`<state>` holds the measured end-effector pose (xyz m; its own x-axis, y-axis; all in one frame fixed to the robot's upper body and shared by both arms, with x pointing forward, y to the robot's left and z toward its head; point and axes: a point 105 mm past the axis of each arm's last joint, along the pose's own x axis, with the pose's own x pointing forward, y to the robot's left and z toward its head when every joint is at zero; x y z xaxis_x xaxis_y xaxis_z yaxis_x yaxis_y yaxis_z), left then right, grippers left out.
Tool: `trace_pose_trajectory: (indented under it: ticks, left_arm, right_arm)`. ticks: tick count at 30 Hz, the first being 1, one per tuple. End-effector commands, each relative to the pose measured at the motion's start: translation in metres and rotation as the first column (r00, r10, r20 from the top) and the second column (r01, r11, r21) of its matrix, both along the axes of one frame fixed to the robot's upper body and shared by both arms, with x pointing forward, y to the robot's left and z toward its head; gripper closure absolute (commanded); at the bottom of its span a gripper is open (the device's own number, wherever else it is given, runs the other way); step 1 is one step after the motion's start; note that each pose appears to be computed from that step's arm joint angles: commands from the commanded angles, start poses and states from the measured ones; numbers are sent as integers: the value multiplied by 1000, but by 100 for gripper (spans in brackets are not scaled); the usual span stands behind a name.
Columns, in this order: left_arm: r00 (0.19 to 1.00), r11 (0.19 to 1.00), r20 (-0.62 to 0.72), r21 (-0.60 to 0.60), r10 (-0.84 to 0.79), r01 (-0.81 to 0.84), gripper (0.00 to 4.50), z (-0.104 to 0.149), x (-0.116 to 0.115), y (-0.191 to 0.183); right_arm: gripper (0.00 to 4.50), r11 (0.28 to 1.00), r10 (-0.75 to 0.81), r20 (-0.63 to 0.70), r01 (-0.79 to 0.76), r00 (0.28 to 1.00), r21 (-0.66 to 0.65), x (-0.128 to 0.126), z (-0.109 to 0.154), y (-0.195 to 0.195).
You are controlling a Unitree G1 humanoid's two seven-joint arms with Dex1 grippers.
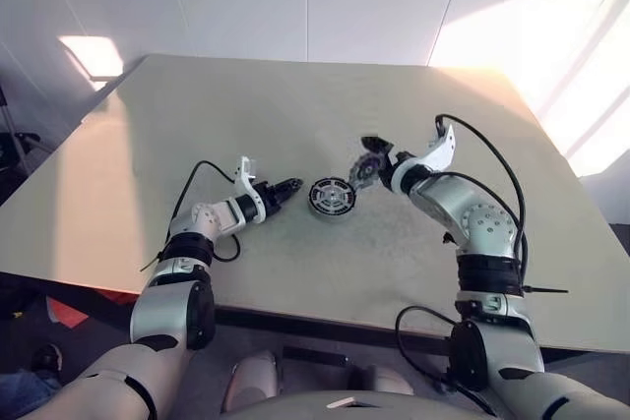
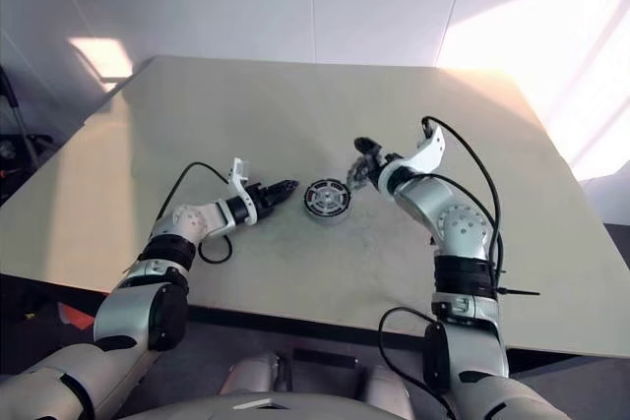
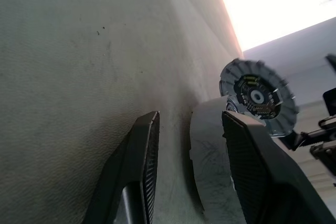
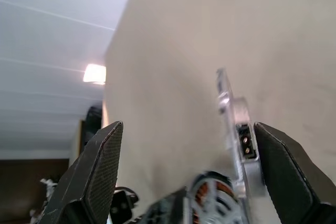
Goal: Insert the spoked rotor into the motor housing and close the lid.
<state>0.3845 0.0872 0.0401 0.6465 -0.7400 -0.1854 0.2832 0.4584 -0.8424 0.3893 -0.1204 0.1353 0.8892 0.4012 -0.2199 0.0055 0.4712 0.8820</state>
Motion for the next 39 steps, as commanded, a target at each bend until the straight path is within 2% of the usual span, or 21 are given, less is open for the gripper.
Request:
trace_pose_trajectory:
  ticks: [1, 4, 10, 17, 20, 24, 26, 28, 30, 33, 36, 39]
  left_arm:
    - [1000, 998, -16, 61, 19, -18, 247, -8, 0, 6]
    - [999, 997, -11, 66, 31, -31, 247, -7, 2, 9]
    - [997, 995, 2, 67, 76, -76, 247, -3, 9, 19]
    - [997, 995, 0, 72, 74, -73, 247, -6, 8, 18]
    - [998, 995, -3, 74, 66, -66, 247, -8, 6, 15]
    - [998, 995, -2, 77, 58, -58, 247, -8, 6, 13]
    - [998, 996, 3, 77, 55, -55, 247, -7, 6, 13]
    - [998, 997, 33, 63, 44, -46, 247, 1, 8, 14]
    - [997, 999, 68, 42, 26, -29, 247, 10, 8, 14]
    - [994, 999, 107, 16, 28, -30, 247, 23, 11, 19]
    - [993, 999, 115, 15, 37, -39, 247, 26, 13, 22]
    - [993, 999, 111, 27, 41, -44, 247, 24, 11, 23]
  right_arm:
    - [4, 994, 101, 151, -107, 983, 31, -1, 39, 20]
    - [4, 982, 184, 181, -189, 966, 11, -7, 49, 34]
    - [4, 943, 332, 174, -320, 927, -93, -21, 50, 56]
    - [4, 945, 280, 242, -222, 929, -240, -11, 54, 40]
    - [4, 923, 285, 271, -187, 919, -336, -6, 53, 35]
    - [4, 824, 362, 303, -150, 882, -546, 3, 37, 32]
    - [4, 663, 451, 304, -87, 839, -744, 8, 19, 30]
    - [4, 489, 579, 282, -50, 765, -871, 7, 2, 35]
    - [4, 405, 644, 259, -34, 719, -914, 6, -8, 38]
    - [4, 392, 668, 260, -34, 697, -919, 7, -12, 42]
    - [4, 377, 681, 255, -30, 687, -926, 9, -16, 45]
    - [4, 420, 654, 266, -47, 708, -906, 14, -18, 46]
